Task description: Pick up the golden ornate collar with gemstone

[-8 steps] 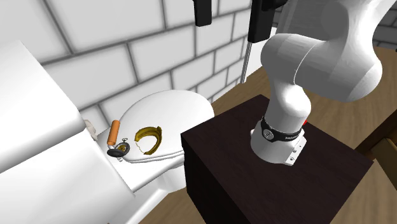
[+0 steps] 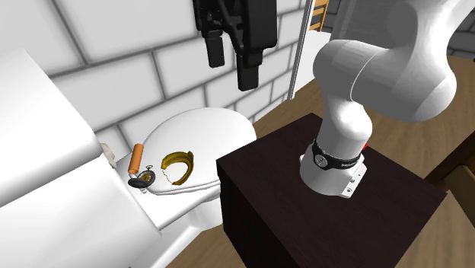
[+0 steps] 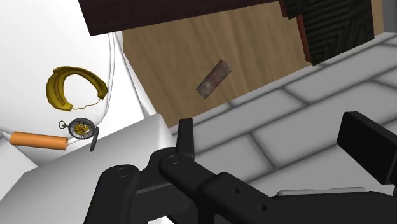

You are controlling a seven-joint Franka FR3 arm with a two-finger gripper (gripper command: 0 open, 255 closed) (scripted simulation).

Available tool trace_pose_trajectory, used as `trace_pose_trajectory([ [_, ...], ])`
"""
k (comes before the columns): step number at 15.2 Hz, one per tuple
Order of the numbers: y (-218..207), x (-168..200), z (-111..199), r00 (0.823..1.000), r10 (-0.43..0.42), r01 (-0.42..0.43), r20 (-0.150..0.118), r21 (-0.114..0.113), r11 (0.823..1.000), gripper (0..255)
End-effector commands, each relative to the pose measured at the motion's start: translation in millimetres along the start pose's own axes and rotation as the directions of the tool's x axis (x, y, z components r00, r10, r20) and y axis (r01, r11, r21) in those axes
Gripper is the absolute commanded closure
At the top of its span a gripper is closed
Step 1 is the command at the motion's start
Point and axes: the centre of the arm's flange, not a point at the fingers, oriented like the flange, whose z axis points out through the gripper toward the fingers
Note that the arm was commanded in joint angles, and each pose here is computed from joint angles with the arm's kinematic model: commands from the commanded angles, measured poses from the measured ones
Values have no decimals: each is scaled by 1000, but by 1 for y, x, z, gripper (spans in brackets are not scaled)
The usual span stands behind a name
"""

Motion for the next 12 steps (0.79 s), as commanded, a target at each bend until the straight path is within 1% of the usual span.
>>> trace_pose_trajectory([
  [1,22,8,16,1000,29,-29,-9,11,1000,0],
  [6,74,20,59,994,102,-101,-27,41,994,0],
  [12,136,30,112,981,189,-186,-45,79,979,0],
])
